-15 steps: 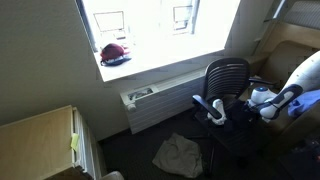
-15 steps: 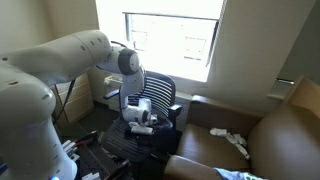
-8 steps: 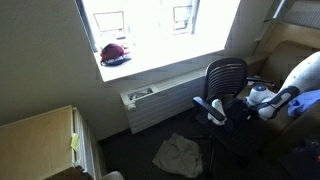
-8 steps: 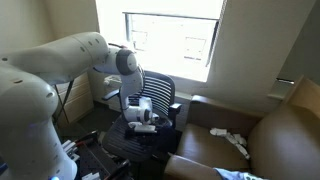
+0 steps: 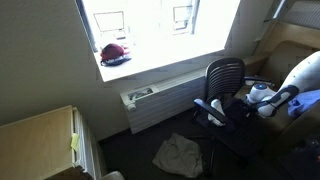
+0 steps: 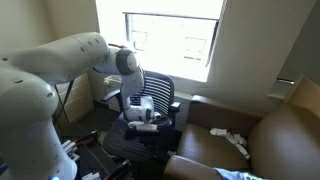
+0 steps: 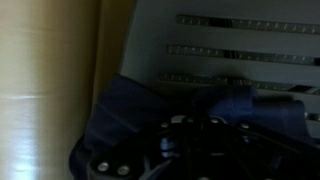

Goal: Put the clothes on the brown chair onto the black chair and vice-versa

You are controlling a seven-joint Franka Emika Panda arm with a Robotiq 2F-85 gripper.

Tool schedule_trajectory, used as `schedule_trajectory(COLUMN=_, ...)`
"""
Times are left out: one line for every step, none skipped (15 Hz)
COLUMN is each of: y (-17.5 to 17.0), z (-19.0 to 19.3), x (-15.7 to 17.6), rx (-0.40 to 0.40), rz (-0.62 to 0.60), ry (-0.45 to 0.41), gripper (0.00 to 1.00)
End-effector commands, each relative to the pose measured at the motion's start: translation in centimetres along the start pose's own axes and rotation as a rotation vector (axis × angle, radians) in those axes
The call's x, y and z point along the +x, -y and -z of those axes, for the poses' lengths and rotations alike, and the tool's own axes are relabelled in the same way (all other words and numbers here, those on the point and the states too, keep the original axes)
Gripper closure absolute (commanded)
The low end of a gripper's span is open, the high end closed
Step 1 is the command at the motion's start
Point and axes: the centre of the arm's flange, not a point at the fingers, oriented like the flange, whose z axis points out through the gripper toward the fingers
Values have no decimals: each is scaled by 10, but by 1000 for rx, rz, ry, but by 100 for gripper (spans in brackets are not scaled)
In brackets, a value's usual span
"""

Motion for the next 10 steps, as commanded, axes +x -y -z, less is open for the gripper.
schedule_trajectory(y=-18, z=39, x=6, rx=6, rz=-42, ry=-87, gripper=99)
schedule_trajectory(y=-24, z=53, x=9, rx=-2, rz=-52, ry=-112, gripper=99)
schedule_trajectory(y=-33, z=78, x=9, rx=-32, rz=-65, ry=-156, gripper=99)
schedule_trajectory(y=-44, z=104, x=9, rx=-69, rz=-81, ry=-217, gripper=99)
schedule_trajectory(y=-54, z=120, x=11, rx=-131, rz=-91, ry=-261, gripper=99)
schedule_trajectory(y=-66, z=140, x=10, rx=-180, rz=-97, ry=-297, gripper=99)
schedule_trajectory(y=-82, z=161, x=8, rx=-239, rz=-97, ry=-329, gripper=99)
schedule_trajectory(y=-97, z=183, x=6, rx=-293, rz=-100, ry=-364, gripper=99)
schedule_trajectory(y=-112, z=204, x=3, rx=-347, rz=-105, ry=-396, gripper=99)
schedule_trajectory(y=-122, z=225, x=-2, rx=-398, rz=-107, ry=-424, gripper=99)
